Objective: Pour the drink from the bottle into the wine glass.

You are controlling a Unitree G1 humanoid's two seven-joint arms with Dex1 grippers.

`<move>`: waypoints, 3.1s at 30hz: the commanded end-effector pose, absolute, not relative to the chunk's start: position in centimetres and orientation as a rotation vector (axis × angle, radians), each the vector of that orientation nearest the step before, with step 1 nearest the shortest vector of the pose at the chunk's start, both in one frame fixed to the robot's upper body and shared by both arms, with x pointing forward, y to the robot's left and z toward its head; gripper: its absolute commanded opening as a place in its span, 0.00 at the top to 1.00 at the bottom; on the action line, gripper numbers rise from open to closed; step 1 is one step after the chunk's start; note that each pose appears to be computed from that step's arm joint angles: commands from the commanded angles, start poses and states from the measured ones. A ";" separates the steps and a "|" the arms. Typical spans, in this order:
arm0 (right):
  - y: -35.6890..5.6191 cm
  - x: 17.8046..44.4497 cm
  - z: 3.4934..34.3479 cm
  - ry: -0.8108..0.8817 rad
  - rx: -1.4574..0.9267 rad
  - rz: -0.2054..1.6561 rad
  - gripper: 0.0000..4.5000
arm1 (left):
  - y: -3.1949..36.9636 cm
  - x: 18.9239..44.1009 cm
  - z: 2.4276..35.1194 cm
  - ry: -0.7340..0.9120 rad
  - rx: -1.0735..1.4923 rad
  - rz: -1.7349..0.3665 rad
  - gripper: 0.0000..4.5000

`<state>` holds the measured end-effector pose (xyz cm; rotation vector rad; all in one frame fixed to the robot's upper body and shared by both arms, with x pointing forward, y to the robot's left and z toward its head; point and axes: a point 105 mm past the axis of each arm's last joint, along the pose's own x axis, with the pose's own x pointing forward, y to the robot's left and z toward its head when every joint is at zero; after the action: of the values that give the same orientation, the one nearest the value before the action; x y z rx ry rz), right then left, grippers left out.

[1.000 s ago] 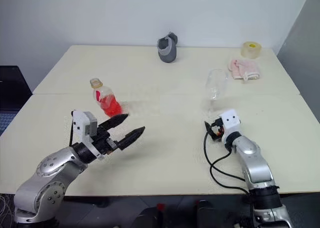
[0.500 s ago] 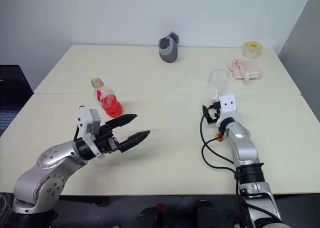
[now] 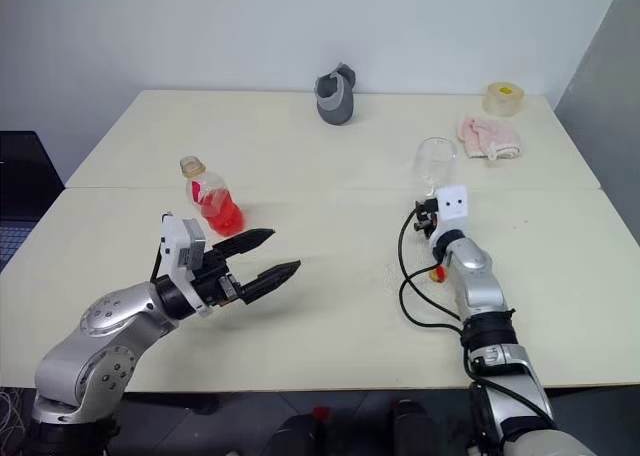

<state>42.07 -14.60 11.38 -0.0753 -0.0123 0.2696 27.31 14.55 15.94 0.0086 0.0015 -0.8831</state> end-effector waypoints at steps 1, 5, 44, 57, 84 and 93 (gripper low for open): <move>-12.5 41.6 14.1 -0.114 -0.095 0.370 0.97 | 14.7 26.7 17.3 -0.056 0.037 -0.868 0.00; -7.7 40.3 15.6 -0.147 -0.106 0.567 0.97 | 16.2 25.2 15.9 0.017 0.000 -0.789 0.00; -4.4 32.8 15.3 -0.109 -0.117 0.948 0.22 | 21.7 25.4 15.0 0.004 -0.002 -0.308 0.00; -5.1 24.6 17.6 -0.072 -0.058 1.171 0.22 | 25.4 29.1 16.4 -0.128 0.069 -0.066 0.00; -4.4 24.9 20.4 -0.192 -0.057 1.102 0.22 | 24.6 39.4 14.3 -0.120 0.066 -0.168 0.00; -4.6 25.1 20.4 -0.194 -0.069 1.081 0.21 | 25.2 41.5 14.8 -0.141 0.094 -0.176 0.09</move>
<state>25.78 -4.82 19.18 -0.0512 -0.1305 1.0715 41.31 24.71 13.09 0.0619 -0.0836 -0.1789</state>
